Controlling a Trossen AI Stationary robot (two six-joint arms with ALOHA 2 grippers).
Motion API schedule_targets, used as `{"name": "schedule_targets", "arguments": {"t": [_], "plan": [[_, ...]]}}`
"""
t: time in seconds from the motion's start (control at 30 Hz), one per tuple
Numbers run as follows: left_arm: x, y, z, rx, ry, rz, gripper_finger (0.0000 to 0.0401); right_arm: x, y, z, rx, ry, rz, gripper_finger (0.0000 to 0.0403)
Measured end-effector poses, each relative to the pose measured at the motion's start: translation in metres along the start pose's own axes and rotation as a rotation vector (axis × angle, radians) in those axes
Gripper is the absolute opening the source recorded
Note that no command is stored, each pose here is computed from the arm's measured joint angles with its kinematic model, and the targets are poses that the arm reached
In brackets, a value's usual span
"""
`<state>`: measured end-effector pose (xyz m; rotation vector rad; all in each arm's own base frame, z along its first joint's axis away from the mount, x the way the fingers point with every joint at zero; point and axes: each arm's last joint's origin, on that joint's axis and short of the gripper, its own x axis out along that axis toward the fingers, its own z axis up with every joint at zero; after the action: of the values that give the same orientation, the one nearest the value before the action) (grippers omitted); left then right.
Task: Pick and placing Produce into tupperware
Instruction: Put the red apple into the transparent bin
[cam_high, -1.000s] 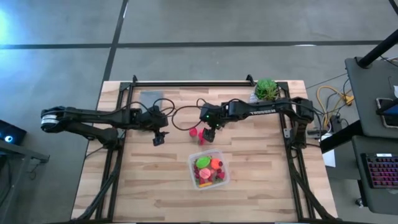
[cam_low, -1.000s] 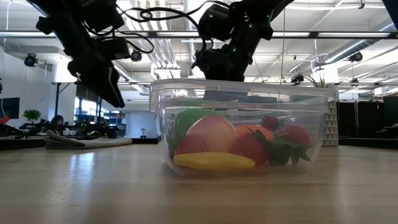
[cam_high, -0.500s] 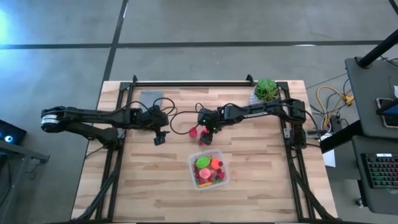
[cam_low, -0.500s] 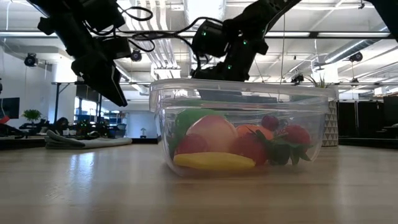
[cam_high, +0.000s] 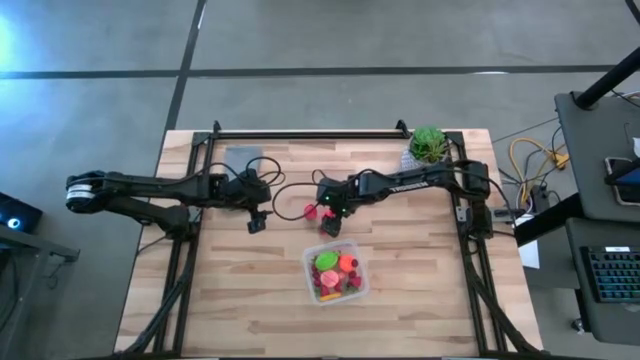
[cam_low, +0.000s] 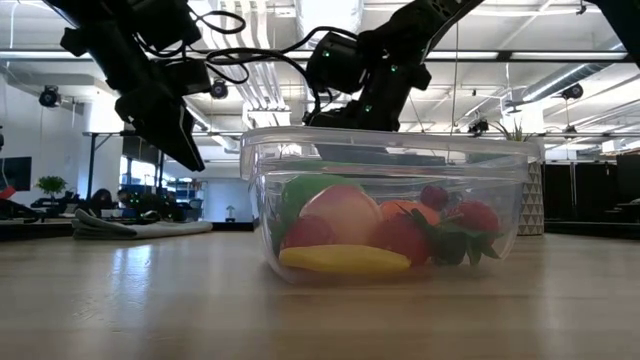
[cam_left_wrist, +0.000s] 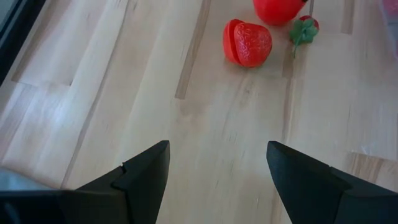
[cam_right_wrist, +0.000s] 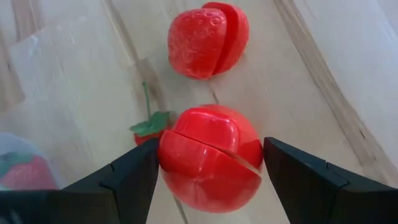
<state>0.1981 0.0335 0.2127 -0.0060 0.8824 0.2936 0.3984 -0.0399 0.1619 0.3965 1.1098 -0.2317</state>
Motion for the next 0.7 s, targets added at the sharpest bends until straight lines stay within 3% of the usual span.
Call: {"name": "schedule_targets", "arguments": {"t": [0.7], "plan": [[-0.0002, -0.0001, 0.0000, 0.000, 0.000, -0.001, 0.0254, -0.0053, -0.0014, -0.0009, 0.028, -0.002, -0.036, 0.0259]]}}
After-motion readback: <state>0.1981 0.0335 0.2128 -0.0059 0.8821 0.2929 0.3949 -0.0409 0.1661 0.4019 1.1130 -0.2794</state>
